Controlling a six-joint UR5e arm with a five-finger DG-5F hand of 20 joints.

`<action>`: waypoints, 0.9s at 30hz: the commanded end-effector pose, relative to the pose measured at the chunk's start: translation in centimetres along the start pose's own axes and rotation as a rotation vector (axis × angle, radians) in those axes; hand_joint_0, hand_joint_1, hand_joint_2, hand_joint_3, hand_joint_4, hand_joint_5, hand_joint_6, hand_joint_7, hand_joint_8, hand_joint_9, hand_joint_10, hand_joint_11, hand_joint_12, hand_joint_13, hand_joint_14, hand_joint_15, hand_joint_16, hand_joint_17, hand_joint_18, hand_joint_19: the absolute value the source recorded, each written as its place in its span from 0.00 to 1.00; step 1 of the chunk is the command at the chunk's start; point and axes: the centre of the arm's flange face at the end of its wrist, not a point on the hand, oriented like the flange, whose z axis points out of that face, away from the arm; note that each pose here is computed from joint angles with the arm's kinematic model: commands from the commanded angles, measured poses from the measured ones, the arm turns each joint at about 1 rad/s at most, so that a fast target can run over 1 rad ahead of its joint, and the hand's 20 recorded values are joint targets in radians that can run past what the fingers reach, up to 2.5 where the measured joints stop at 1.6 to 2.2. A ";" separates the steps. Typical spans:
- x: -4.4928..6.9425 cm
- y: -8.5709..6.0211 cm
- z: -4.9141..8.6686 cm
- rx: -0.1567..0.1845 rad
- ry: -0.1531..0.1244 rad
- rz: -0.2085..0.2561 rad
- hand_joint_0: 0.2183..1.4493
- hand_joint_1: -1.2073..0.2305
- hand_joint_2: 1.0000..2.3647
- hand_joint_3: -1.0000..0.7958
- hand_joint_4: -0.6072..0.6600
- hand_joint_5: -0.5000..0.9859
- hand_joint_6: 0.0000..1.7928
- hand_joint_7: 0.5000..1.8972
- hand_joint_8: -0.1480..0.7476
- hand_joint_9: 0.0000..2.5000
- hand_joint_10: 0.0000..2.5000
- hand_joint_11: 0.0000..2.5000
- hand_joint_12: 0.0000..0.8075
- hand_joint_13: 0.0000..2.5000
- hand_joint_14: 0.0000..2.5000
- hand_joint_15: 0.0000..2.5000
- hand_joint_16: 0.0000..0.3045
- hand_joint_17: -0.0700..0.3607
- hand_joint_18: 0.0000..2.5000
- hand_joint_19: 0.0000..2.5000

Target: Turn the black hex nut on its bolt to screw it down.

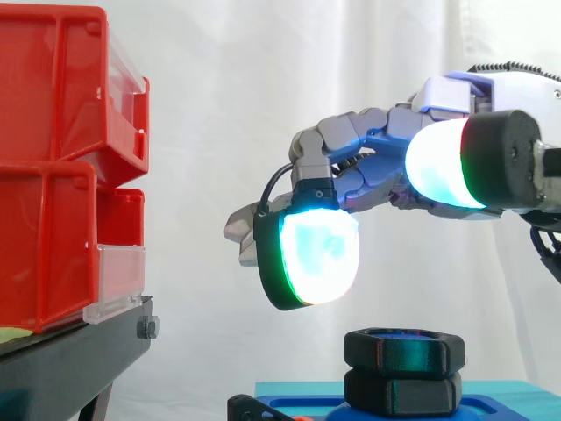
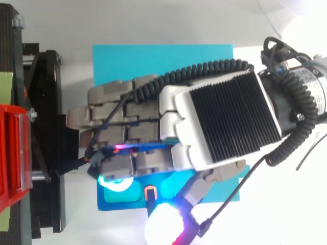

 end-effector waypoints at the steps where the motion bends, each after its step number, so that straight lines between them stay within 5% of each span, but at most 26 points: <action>1: 0.3 1.0 0.4 -0.008 0.004 -0.002 0.22 0.65 0.00 0.28 0.70 0.24 0.28 0.51 0.45 0.24 0.00 0.14 0.38 0.17 0.00 0.03 0.16 0.42 0.17 0.10; 11: 1.2 2.7 1.0 0.010 0.011 0.007 0.22 0.65 0.00 0.28 0.71 0.24 0.28 0.50 0.45 0.24 0.00 0.13 0.38 0.17 0.00 0.03 0.16 0.42 0.17 0.10; 18: 3.7 3.0 -0.4 0.004 0.014 0.012 0.22 0.65 0.00 0.28 0.70 0.24 0.28 0.50 0.45 0.24 0.00 0.14 0.38 0.17 0.00 0.02 0.16 0.42 0.17 0.10; 27: 3.4 3.0 -0.2 0.001 -0.009 0.005 0.22 0.65 0.00 0.28 0.70 0.24 0.28 0.49 0.45 0.24 0.00 0.13 0.38 0.17 0.00 0.03 0.16 0.42 0.17 0.10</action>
